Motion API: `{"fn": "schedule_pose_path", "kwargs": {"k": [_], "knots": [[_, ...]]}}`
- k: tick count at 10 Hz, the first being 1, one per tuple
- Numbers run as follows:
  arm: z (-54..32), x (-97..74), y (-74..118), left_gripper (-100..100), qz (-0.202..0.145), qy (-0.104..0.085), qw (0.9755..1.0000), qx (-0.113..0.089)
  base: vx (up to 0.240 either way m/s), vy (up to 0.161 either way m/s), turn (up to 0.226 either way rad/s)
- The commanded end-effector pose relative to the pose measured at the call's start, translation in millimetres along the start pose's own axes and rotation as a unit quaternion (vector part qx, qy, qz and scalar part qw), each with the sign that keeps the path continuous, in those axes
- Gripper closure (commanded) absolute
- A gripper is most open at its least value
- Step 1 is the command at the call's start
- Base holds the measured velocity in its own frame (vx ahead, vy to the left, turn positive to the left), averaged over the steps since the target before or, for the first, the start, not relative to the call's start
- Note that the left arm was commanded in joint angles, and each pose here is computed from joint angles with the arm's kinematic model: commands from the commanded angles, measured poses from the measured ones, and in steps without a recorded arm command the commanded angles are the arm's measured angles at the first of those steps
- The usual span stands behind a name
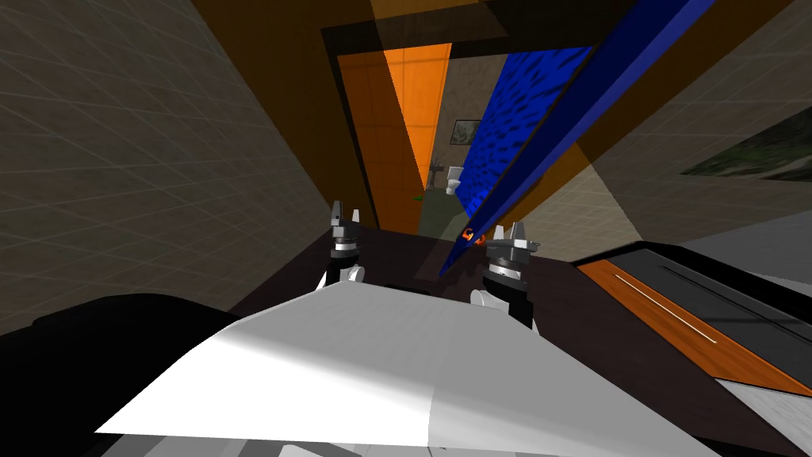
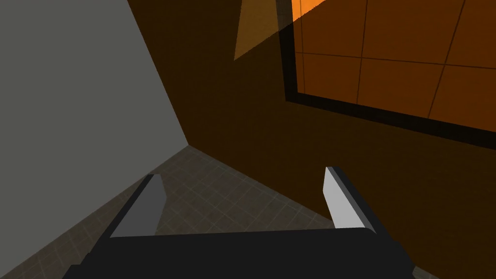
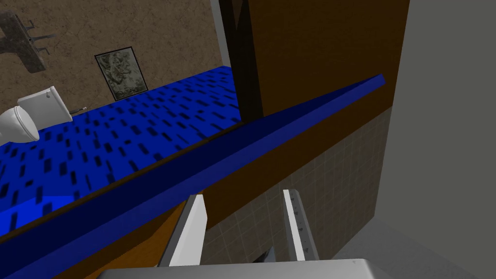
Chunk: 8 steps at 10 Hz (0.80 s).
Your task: Pull the door open
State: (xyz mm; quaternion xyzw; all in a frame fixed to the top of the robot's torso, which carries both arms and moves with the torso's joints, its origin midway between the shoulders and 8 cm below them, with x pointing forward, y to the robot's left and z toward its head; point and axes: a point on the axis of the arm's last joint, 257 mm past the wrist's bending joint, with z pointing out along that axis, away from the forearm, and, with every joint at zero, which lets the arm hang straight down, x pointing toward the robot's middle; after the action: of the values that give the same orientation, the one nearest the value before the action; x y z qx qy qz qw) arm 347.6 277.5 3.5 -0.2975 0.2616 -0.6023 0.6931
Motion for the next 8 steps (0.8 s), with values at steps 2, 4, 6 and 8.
{"fn": "schedule_pose_path", "kwargs": {"k": [2, 4, 6, 8], "knots": [[-2.6, 0.9, 20.0, -100, 0.002, 0.006, 0.9999, -0.013, 0.079, -0.021, -0.011], [-4.4, 1.6, 31.1, -100, 0.003, 0.009, 0.9997, -0.021, 0.083, -0.012, -0.012], [-6.6, 2.3, 43.7, -100, 0.004, 0.012, 0.9995, -0.030, 0.079, -0.009, -0.013], [-8.8, 2.8, 56.1, -100, 0.005, 0.015, 0.9991, -0.038, 0.076, -0.022, -0.013]]}}
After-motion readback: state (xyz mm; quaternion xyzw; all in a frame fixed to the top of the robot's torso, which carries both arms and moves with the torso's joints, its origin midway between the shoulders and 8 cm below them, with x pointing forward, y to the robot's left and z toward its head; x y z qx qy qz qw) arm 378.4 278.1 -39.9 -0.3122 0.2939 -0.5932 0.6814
